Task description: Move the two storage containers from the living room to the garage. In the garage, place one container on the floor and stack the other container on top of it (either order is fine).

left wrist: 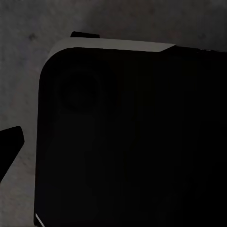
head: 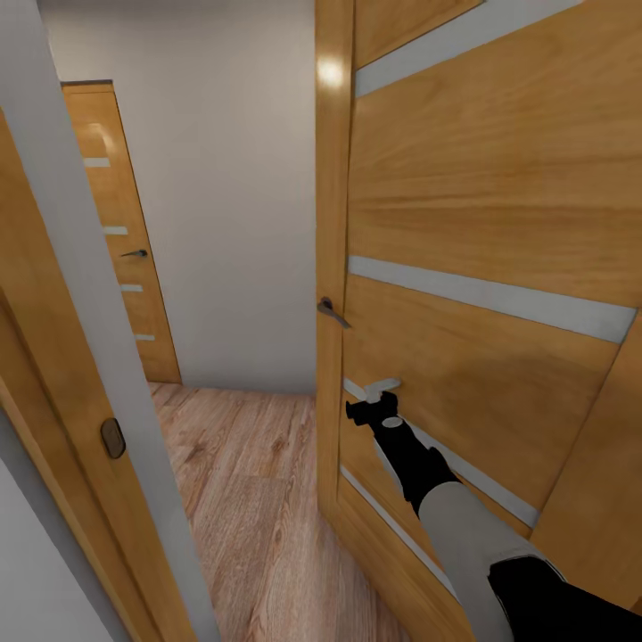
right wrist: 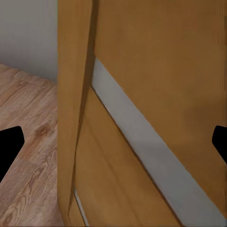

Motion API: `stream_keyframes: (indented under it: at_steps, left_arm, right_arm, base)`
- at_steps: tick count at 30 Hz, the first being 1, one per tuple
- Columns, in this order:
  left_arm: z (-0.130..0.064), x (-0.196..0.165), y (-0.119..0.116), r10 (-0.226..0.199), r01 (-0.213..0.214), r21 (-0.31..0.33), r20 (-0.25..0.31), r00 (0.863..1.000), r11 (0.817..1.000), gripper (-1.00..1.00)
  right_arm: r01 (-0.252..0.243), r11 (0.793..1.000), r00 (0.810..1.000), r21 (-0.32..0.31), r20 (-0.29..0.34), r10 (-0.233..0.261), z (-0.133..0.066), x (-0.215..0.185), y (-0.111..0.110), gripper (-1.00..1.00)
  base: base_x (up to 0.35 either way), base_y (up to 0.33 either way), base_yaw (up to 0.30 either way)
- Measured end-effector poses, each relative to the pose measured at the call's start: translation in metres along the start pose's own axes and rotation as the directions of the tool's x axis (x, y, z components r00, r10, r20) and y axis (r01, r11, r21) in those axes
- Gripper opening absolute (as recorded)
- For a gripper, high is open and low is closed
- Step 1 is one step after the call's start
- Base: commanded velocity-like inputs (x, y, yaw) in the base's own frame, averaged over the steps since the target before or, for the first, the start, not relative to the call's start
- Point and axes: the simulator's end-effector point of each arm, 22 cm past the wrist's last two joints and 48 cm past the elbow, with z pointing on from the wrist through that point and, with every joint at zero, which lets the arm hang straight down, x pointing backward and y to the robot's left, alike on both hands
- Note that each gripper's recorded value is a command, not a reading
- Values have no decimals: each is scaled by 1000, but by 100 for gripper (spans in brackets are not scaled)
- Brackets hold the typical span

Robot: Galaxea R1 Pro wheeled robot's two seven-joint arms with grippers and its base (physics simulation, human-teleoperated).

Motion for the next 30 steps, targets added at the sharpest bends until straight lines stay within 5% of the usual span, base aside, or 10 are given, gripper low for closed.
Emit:
stream_keyframes:
  at_steps: [30]
  left_arm:
    - [0,-1,-2,2,-2,2,1,1000,1000,100]
  right_arm:
    - [-8,997,1000,76,11,7,-1,-1,-16,100]
  base:
    - [0,-42,0]
